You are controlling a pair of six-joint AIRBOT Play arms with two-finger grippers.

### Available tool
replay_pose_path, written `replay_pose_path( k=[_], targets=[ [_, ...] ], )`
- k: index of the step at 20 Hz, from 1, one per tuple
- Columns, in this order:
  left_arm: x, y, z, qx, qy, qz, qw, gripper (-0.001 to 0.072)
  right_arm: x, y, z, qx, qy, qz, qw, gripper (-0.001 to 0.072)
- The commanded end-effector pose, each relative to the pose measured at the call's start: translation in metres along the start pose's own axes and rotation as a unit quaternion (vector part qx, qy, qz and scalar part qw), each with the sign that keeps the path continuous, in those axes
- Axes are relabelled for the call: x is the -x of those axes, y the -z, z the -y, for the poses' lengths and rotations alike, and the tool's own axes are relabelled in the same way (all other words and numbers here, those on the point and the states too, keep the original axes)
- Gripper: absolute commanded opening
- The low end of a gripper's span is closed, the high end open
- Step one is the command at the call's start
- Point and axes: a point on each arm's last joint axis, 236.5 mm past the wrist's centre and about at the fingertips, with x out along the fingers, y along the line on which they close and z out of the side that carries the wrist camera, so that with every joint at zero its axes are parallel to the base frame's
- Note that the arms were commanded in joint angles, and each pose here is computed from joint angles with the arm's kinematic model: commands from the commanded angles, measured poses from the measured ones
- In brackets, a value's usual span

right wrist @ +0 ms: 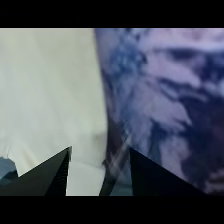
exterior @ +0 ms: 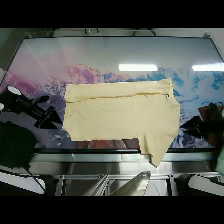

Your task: Fold the shirts.

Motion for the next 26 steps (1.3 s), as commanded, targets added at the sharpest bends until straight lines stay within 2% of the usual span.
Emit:
replay_pose_path(
  k=[1, 4, 9, 10, 11, 15, 16, 17, 22, 23, 24, 26],
  targets=[
    [-0.034, 0.009, -0.002, 0.004, 0.019, 0.003, 1.000, 0.0431, -0.024, 0.022, 0.017, -0.051, 0.007, 0.016, 0.999, 0.0432],
    [-0.049, -0.006, 0.024, -0.023, 0.058, 0.033, 0.997, 0.0431, -0.052, 0.035, 0.004, -0.044, -0.009, -0.008, 0.999, 0.0432],
    [-0.051, -0.023, 0.036, -0.048, 0.040, 0.057, 0.996, 0.0417, -0.076, 0.052, -0.015, -0.016, -0.013, -0.058, 0.998, 0.0429],
    [-0.050, -0.022, 0.039, -0.053, 0.040, 0.054, 0.996, 0.0329, -0.075, 0.056, -0.017, -0.016, -0.017, -0.065, 0.998, 0.0429],
    [-0.049, -0.019, 0.040, -0.055, 0.041, 0.048, 0.996, 0.0200, -0.074, 0.060, -0.019, -0.016, -0.022, -0.075, 0.997, 0.0429],
    [-0.049, -0.015, 0.040, -0.063, 0.043, 0.040, 0.996, 0.0178, -0.072, 0.082, -0.026, -0.026, -0.038, -0.117, 0.992, 0.0430],
    [-0.049, -0.015, 0.040, -0.064, 0.043, 0.040, 0.996, 0.0077, -0.074, 0.088, -0.025, -0.033, -0.038, -0.123, 0.991, 0.0430],
    [-0.049, -0.015, 0.040, -0.067, 0.043, 0.040, 0.996, 0.0026, -0.076, 0.095, -0.023, -0.039, -0.038, -0.130, 0.990, 0.0430],
    [-0.049, -0.014, 0.040, -0.067, 0.044, 0.038, 0.996, 0.0028, -0.085, 0.132, -0.018, -0.071, -0.041, -0.163, 0.983, 0.0428],
    [-0.049, -0.013, 0.040, -0.067, 0.044, 0.037, 0.996, 0.0028, -0.085, 0.131, -0.020, -0.074, -0.045, -0.162, 0.983, 0.0391],
    [-0.049, -0.011, 0.041, -0.067, 0.046, 0.033, 0.996, 0.0028, -0.083, 0.128, -0.027, -0.077, -0.057, -0.157, 0.983, 0.0207],
    [-0.048, 0.003, 0.045, -0.073, 0.057, 0.003, 0.996, 0.0027, -0.074, 0.122, -0.052, -0.076, -0.100, -0.151, 0.981, 0.0075]
  ],
)
